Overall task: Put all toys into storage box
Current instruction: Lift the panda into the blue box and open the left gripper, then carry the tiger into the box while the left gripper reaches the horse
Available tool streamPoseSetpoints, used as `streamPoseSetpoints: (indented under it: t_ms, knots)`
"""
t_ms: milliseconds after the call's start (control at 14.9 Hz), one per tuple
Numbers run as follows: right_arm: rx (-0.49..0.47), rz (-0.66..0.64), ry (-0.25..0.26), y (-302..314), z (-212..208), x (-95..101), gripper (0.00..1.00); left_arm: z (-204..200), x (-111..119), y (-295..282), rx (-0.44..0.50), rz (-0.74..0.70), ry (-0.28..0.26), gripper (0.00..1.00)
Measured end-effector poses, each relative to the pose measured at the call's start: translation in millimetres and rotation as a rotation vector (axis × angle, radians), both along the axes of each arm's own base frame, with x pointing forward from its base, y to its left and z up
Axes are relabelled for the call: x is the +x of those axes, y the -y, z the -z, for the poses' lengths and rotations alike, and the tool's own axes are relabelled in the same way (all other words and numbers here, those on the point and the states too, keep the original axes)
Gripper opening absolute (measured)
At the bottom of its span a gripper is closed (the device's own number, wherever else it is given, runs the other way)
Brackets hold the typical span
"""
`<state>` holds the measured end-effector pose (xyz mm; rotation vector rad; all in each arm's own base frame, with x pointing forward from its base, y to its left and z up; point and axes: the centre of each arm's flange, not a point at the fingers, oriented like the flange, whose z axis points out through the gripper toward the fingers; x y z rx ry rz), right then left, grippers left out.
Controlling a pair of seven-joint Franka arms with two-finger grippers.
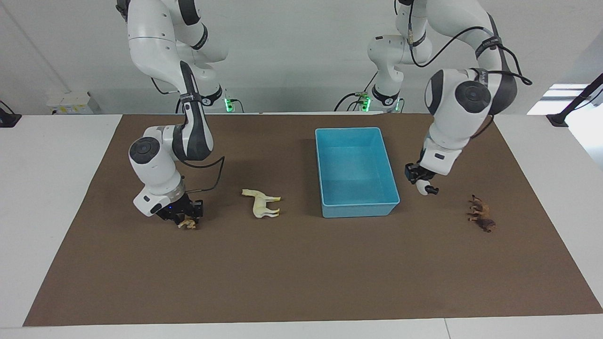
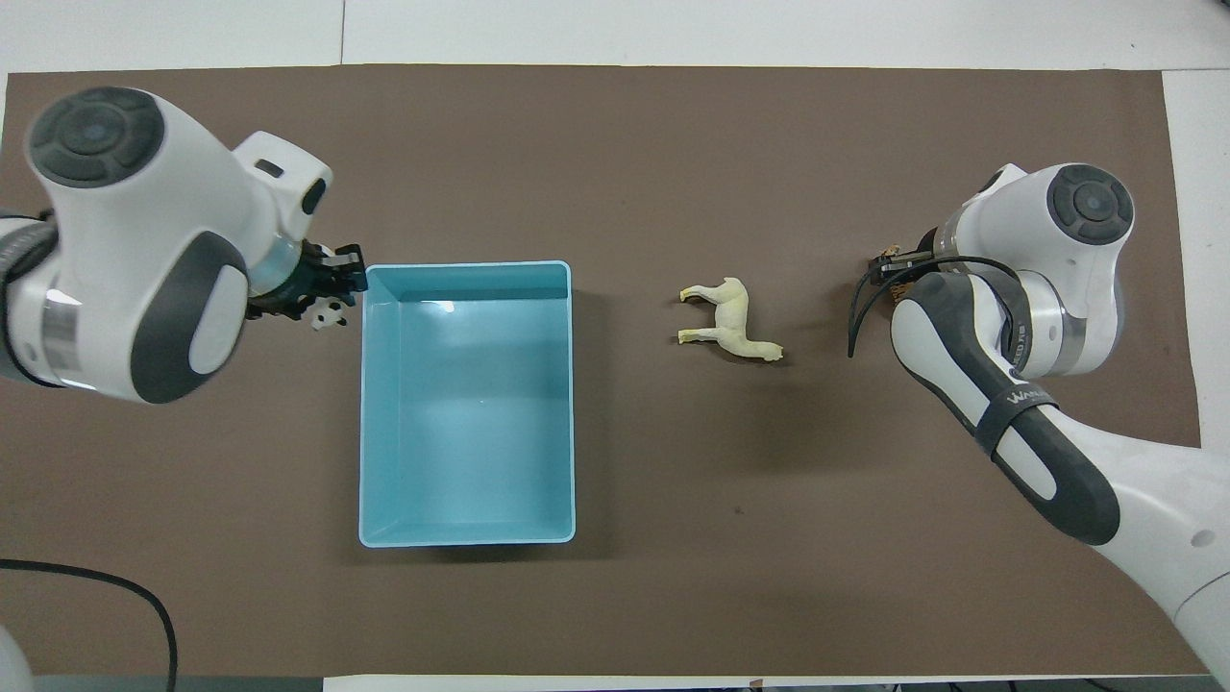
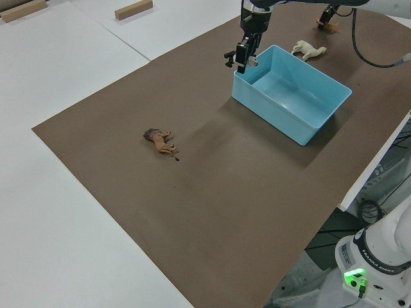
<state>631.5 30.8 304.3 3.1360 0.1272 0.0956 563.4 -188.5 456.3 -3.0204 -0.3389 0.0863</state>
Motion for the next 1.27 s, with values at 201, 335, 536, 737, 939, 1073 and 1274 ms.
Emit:
streamPoseSetpoints:
  t_ms: [201, 335, 536, 737, 939, 1073, 1274]
  knots:
    - [0.001, -0.015, -0.002, -10, -53, 8.9, 0.59, 35, -49, 66, 0.026, -0.009, -0.016, 0.6]
    - [0.002, -0.032, 0.001, -22, -93, 6.0, 0.59, 44, -62, 71, 0.032, -0.007, -0.022, 0.8]
    - [0.01, -0.044, -0.001, -40, -141, -7.4, 0.59, 31, -48, 39, 0.022, -0.048, 0.003, 1.0]
    - [0.023, 0.008, -0.01, -85, -178, -17.4, 0.59, 18, -9, -58, -0.012, -0.008, 0.046, 1.0]
    - [0.052, 0.064, 0.01, -185, -204, -39.8, 0.59, 15, 23, -178, -0.03, -0.019, 0.166, 1.0]
    - [0.14, 0.093, 0.017, -275, -215, -73.6, 0.59, 33, 36, -227, -0.025, 0.038, 0.214, 1.0]
    - [0.286, 0.064, 0.043, -367, -225, -118.4, 0.59, 69, 52, -276, -0.016, 0.076, 0.262, 1.0]
